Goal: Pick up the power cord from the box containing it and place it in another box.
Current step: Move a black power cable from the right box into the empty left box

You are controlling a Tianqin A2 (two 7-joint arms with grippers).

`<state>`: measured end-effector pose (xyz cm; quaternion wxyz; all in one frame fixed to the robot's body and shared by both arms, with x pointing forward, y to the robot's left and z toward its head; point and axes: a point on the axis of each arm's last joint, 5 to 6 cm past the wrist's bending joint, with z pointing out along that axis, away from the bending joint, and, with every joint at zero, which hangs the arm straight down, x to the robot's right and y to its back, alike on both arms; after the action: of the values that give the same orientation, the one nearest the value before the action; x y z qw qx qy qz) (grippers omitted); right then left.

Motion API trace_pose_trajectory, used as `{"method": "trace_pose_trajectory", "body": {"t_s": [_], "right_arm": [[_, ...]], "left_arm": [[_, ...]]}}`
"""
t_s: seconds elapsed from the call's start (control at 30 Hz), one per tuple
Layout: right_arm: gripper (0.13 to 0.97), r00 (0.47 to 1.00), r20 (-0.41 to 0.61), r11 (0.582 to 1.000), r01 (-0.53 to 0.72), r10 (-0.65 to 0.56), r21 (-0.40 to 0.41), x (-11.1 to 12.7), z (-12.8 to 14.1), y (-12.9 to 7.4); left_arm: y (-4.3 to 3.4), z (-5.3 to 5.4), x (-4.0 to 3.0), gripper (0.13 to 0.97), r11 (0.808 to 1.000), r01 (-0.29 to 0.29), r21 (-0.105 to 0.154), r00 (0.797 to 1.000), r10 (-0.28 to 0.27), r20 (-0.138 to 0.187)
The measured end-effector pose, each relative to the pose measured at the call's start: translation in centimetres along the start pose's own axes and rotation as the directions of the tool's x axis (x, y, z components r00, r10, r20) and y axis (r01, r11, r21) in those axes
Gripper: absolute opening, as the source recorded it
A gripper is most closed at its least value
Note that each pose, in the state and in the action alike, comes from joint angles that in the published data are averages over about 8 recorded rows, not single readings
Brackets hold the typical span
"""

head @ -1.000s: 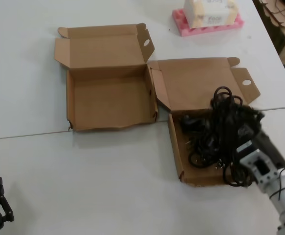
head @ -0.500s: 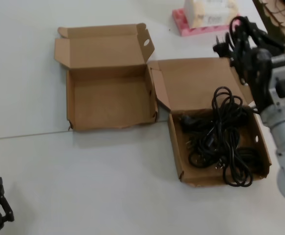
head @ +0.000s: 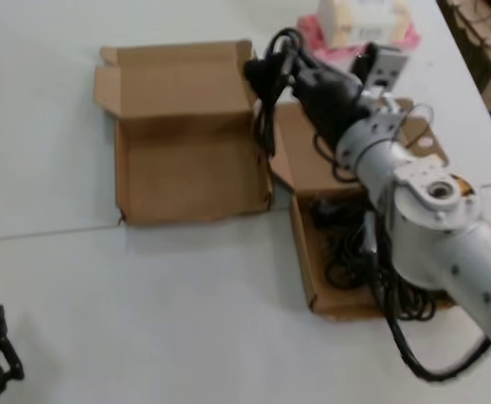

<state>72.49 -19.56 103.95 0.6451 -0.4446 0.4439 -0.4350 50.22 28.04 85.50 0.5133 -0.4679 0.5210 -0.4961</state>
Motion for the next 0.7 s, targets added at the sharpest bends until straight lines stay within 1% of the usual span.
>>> {"method": "trace_pose_trajectory", "body": {"t_s": [0.13, 0.3, 0.4, 0.53, 0.7], "right_arm": [[0.160, 0.996, 0.010, 0.993, -0.086, 0.087, -0.084, -1.6, 2.5, 0.2], [0.160, 0.984, -0.020, 0.970, -0.179, 0.178, -0.163, -3.9, 4.5, 1.1], [0.160, 0.981, -0.028, 0.960, -0.192, 0.190, -0.203, -5.6, 5.2, 2.0], [0.160, 0.984, -0.026, 0.954, -0.179, 0.178, -0.241, -7.6, 5.5, 3.0], [0.160, 0.983, -0.032, 0.948, -0.184, 0.182, -0.258, -9.1, 5.4, 3.6]], "left_arm": [[0.00, 0.0, 0.00, 0.163, 1.000, 0.000, 0.000, 1.000, 0.000, 0.000], [0.00, 0.0, 0.00, 0.163, 1.000, 0.000, 0.000, 1.000, 0.000, 0.000], [0.00, 0.0, 0.00, 0.163, 1.000, 0.000, 0.000, 1.000, 0.000, 0.000], [0.00, 0.0, 0.00, 0.163, 1.000, 0.000, 0.000, 1.000, 0.000, 0.000], [0.00, 0.0, 0.00, 0.163, 1.000, 0.000, 0.000, 1.000, 0.000, 0.000]]}}
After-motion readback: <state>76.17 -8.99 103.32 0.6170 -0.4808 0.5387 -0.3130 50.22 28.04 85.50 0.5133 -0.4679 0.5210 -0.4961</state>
